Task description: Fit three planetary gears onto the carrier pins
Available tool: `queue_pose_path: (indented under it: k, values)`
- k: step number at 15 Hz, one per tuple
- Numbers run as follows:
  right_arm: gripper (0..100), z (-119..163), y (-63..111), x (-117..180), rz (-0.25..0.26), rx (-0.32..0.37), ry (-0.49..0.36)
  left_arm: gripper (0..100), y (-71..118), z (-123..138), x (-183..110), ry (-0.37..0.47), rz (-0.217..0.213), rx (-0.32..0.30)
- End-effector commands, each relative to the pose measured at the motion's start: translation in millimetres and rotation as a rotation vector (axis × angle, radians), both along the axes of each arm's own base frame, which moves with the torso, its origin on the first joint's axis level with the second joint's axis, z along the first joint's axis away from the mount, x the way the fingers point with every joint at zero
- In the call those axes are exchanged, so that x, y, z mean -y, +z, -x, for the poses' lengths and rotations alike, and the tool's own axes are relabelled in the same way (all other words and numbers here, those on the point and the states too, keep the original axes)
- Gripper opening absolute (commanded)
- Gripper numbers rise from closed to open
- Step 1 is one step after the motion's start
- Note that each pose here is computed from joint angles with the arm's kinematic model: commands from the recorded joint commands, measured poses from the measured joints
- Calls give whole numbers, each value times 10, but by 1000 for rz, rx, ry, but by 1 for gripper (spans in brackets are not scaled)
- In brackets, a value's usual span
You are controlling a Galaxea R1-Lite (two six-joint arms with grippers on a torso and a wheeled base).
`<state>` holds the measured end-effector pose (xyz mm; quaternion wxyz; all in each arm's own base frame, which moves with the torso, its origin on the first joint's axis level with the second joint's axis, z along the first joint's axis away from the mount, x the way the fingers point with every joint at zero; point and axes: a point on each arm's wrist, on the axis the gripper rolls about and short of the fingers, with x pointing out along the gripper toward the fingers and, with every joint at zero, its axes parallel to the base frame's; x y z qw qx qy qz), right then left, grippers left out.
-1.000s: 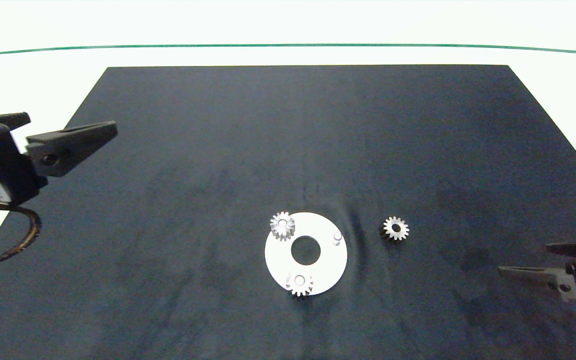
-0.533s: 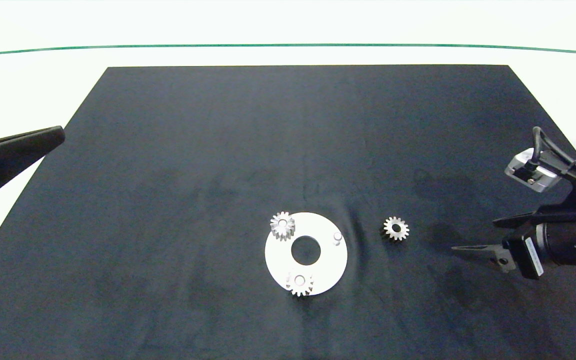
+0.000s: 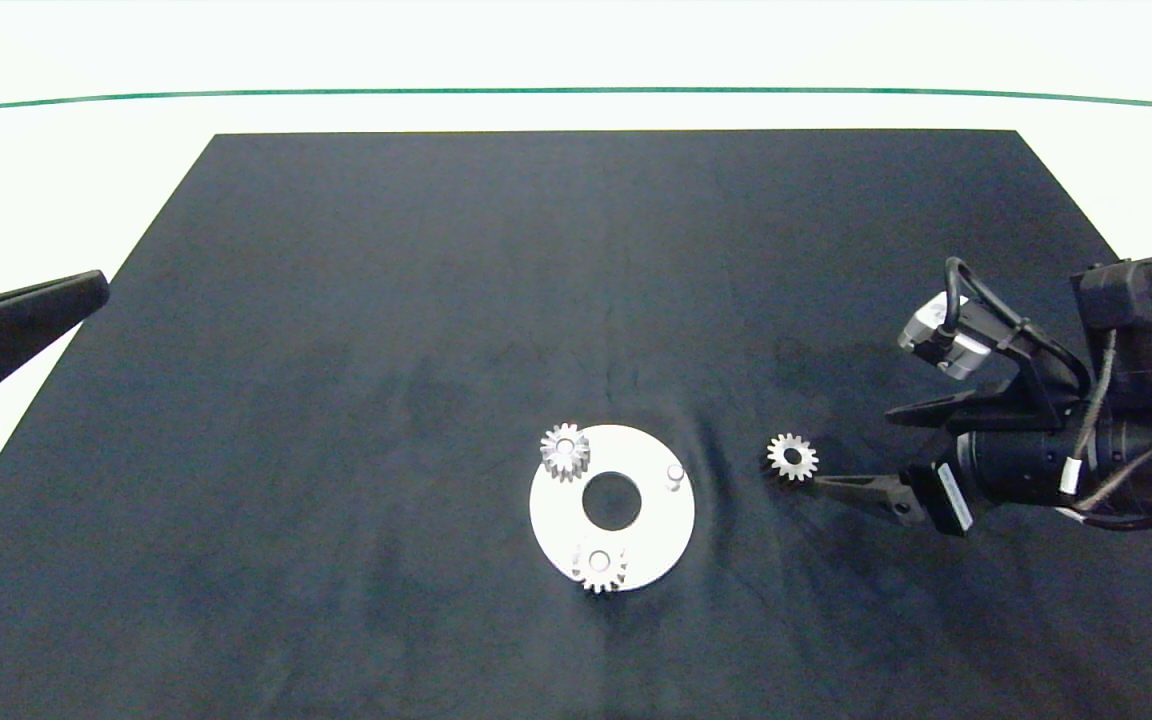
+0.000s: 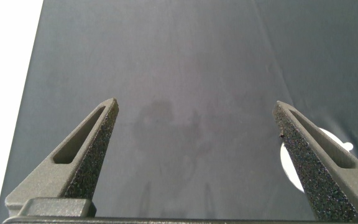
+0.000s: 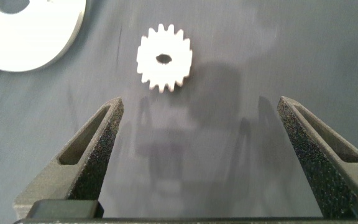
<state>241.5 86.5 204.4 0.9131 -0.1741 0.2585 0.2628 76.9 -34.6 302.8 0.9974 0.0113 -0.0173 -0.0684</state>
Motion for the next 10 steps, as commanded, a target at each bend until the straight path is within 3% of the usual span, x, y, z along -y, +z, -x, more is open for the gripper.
queue_pose_path:
  k: [1, 7, 10]
  values:
    - [100, -90, -162, -124, 25, -14, 24, 100, -13, 17, -10, 3, 1, 1]
    - [100, -145, -258, -261, -1, 42, 63, 100, -48, 56, -33, 3, -4, -7]
    - [100, -127, -312, -252, 8, 29, 60, 100, -50, 68, -39, 1, -5, -8]
